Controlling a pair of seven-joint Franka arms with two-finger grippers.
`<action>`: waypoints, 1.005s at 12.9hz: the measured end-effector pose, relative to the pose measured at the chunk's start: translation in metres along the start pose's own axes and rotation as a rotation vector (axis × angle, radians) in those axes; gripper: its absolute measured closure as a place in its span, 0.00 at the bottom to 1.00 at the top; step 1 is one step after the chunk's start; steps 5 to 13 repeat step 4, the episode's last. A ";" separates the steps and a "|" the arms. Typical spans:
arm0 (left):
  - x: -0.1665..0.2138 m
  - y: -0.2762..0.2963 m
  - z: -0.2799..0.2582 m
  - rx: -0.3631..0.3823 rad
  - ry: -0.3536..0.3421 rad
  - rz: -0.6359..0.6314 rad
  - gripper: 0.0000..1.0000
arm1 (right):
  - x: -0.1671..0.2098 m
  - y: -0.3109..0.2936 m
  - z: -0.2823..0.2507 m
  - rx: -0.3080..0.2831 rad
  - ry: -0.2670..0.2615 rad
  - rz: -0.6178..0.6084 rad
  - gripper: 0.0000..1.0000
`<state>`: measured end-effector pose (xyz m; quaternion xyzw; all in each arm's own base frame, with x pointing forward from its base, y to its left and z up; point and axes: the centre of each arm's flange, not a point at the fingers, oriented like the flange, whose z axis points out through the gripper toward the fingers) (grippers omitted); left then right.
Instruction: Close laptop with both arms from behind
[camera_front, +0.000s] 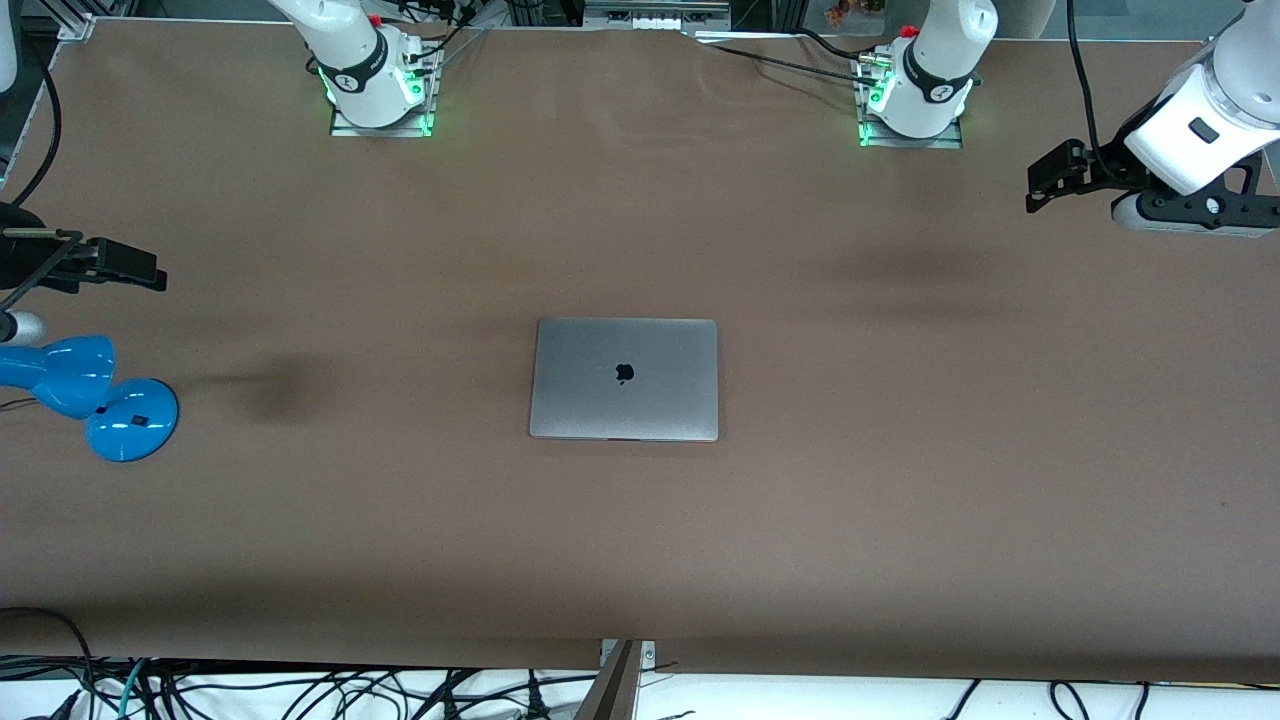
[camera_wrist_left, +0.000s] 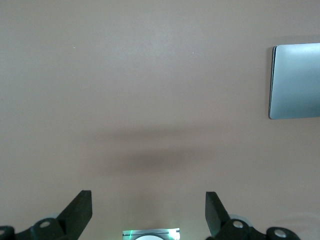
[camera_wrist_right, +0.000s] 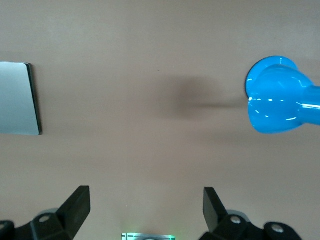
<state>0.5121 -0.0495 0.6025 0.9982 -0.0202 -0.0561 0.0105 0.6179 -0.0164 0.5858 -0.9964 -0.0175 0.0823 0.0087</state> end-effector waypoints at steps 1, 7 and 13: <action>0.000 0.000 0.000 0.000 0.000 0.000 0.00 | 0.000 -0.001 0.000 0.001 0.000 -0.001 0.00; 0.000 0.000 0.000 0.000 -0.002 0.000 0.00 | 0.000 -0.001 0.000 0.002 0.000 -0.002 0.00; 0.000 0.000 0.000 0.000 -0.002 0.000 0.00 | 0.000 -0.001 0.000 0.002 0.000 -0.002 0.00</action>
